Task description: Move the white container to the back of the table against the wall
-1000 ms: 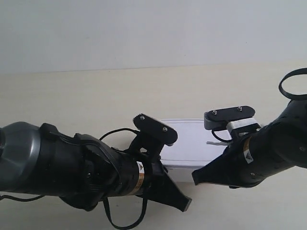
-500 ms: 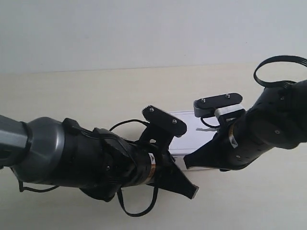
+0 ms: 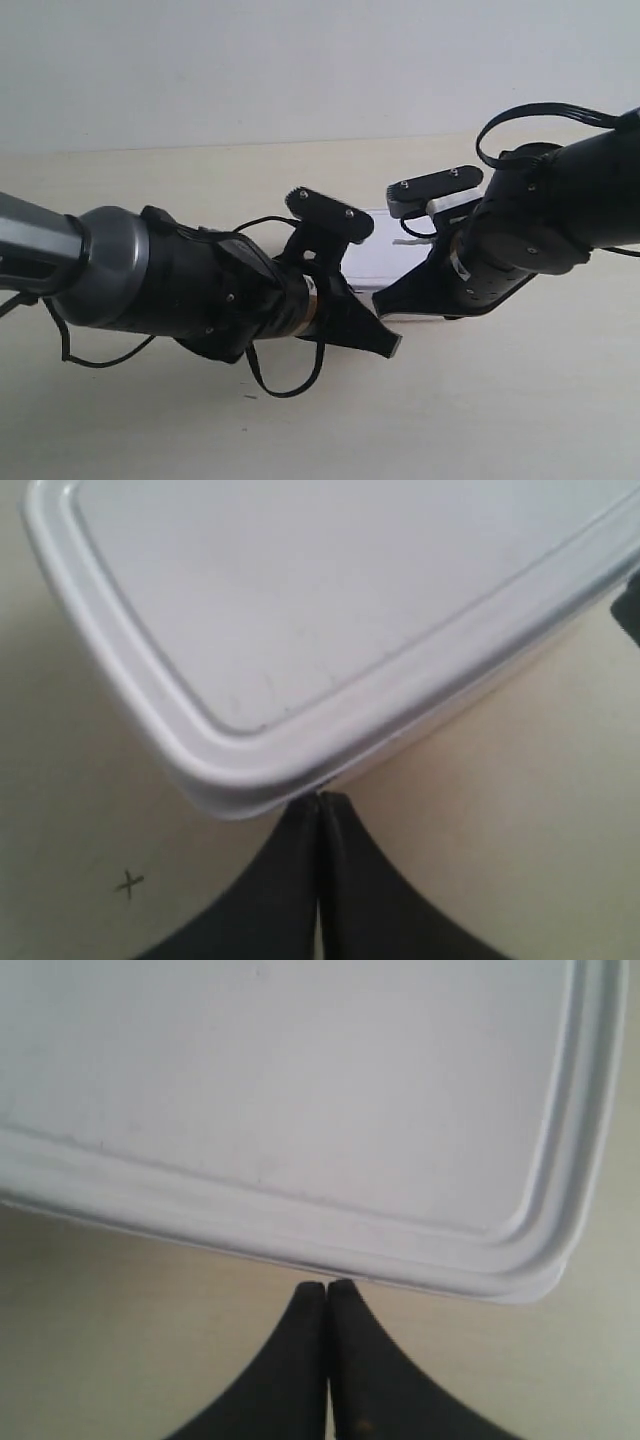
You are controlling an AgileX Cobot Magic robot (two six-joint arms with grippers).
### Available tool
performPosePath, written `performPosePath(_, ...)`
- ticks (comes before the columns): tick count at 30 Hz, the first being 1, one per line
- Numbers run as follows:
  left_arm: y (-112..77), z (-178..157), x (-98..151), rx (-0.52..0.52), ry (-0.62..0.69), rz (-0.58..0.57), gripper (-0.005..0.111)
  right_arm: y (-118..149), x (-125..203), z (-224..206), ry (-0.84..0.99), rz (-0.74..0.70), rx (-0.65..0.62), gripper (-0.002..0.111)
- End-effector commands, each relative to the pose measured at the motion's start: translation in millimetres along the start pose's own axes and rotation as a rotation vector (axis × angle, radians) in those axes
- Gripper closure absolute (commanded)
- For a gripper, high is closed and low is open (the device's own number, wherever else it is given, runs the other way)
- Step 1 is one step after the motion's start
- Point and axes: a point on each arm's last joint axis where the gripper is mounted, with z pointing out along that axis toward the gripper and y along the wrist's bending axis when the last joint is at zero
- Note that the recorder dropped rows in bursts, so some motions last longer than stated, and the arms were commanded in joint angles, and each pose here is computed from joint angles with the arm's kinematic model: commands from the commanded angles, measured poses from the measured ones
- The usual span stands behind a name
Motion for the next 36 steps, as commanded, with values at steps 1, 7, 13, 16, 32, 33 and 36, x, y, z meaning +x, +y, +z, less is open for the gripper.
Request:
performPosePath(1,19.2,6,-6,-0.005,-0.001,-0.033,0.107,3,-13,6,-0.021,-0.009,0.007,0.108)
performPosePath(7,29.7,20,-12,0.019,-0.002,-0.043,0.107,13,-35,22,-0.035,-0.01,0.01,0.108)
performPosePath(13,11.3,24,-14,0.21,0.016,-0.044,0.107,8,-57,35,-0.044,0.003,0.049,0.108)
performPosePath(16,12.8,23,-23,0.187,-0.012,-0.048,0.107,-2,-61,38,-0.047,0.013,0.06,0.108)
performPosePath(32,13.3,66,-43,0.109,-0.065,-0.055,0.107,-20,-68,41,-0.062,0.044,0.052,0.108)
performPosePath(33,14.0,69,-44,0.102,-0.069,-0.055,0.107,-27,-69,42,-0.059,0.058,0.06,0.108)
performPosePath(36,16.8,71,-50,0.064,-0.091,-0.055,0.107,-36,-72,44,-0.078,0.081,0.053,0.108)
